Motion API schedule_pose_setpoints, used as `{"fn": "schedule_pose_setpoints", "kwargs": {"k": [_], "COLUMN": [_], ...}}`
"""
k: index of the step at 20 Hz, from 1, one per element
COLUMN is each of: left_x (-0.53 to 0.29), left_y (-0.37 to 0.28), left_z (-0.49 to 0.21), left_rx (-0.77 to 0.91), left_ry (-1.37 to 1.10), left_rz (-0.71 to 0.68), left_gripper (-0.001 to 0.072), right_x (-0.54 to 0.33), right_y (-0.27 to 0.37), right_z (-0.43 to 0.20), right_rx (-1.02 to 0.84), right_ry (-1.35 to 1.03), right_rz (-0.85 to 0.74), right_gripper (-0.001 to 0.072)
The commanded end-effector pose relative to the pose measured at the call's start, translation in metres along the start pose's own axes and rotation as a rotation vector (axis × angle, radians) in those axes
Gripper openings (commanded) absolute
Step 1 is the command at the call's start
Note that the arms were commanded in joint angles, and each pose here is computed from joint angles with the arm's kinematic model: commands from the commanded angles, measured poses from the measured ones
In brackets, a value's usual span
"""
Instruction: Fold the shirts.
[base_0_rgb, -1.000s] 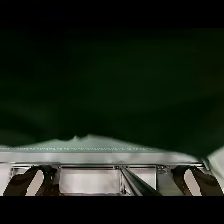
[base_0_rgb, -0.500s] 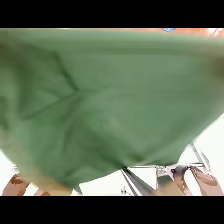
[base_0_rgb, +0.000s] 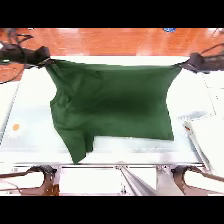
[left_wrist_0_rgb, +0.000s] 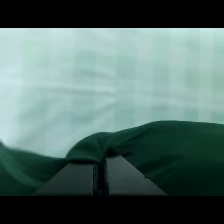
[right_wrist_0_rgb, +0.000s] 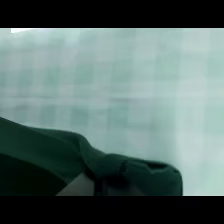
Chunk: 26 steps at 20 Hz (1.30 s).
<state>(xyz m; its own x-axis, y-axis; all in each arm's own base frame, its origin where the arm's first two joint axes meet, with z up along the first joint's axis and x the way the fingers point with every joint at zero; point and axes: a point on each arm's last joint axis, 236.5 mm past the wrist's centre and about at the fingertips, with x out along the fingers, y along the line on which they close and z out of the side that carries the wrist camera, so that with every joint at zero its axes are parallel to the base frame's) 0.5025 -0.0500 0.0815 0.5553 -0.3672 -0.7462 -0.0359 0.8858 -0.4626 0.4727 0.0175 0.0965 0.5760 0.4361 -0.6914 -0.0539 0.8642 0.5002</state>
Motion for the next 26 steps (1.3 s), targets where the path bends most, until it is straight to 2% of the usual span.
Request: {"fn": "schedule_pose_setpoints", "kwargs": {"k": [1,5,9,11,15,17,19,23,24,25,26], "left_x": [0.089,0.130,0.120,0.100,0.055,0.053,0.054,0.067,0.069,0.069,0.065], "left_y": [0.027,0.039,0.041,0.039,0.039,0.058,0.084,0.090,0.089,0.087,0.085], "left_z": [0.018,0.020,0.024,0.017,-0.047,-0.086,-0.126,-0.174,-0.177,-0.178,-0.180], "left_rx": [-0.139,-0.183,-0.164,-0.095,0.038,0.051,0.038,0.022,0.024,0.016,0.012], "left_ry": [0.011,0.046,0.064,0.140,0.469,0.621,0.754,0.867,0.872,0.876,0.889], "left_rz": [-0.020,-0.025,-0.031,-0.048,-0.100,-0.028,0.095,0.119,0.119,0.124,0.124], "left_gripper": [0.0020,0.0020,0.0020,0.0020,0.0020,0.0020,0.0020,0.0020,0.0026,0.0115,0.0382], "right_x": [0.093,0.137,0.133,0.117,0.078,0.072,0.079,0.094,0.098,0.100,0.100], "right_y": [-0.039,-0.062,-0.059,-0.055,-0.065,-0.085,-0.086,-0.092,-0.093,-0.094,-0.089], "right_z": [0.018,0.037,0.031,0.020,-0.017,-0.045,-0.069,-0.110,-0.114,-0.114,-0.112], "right_rx": [0.088,0.189,0.157,0.119,0.098,0.087,0.120,0.170,0.174,0.191,0.197], "right_ry": [0.048,0.070,0.117,0.177,0.356,0.466,0.525,0.609,0.608,0.603,0.598], "right_rz": [0.003,0.011,0.023,0.043,0.039,-0.036,-0.028,-0.030,-0.033,-0.044,-0.035], "right_gripper": [0.0020,0.0020,0.0021,0.0021,0.0021,0.0021,0.0021,0.0021,0.0038,0.0240,0.0415]}}
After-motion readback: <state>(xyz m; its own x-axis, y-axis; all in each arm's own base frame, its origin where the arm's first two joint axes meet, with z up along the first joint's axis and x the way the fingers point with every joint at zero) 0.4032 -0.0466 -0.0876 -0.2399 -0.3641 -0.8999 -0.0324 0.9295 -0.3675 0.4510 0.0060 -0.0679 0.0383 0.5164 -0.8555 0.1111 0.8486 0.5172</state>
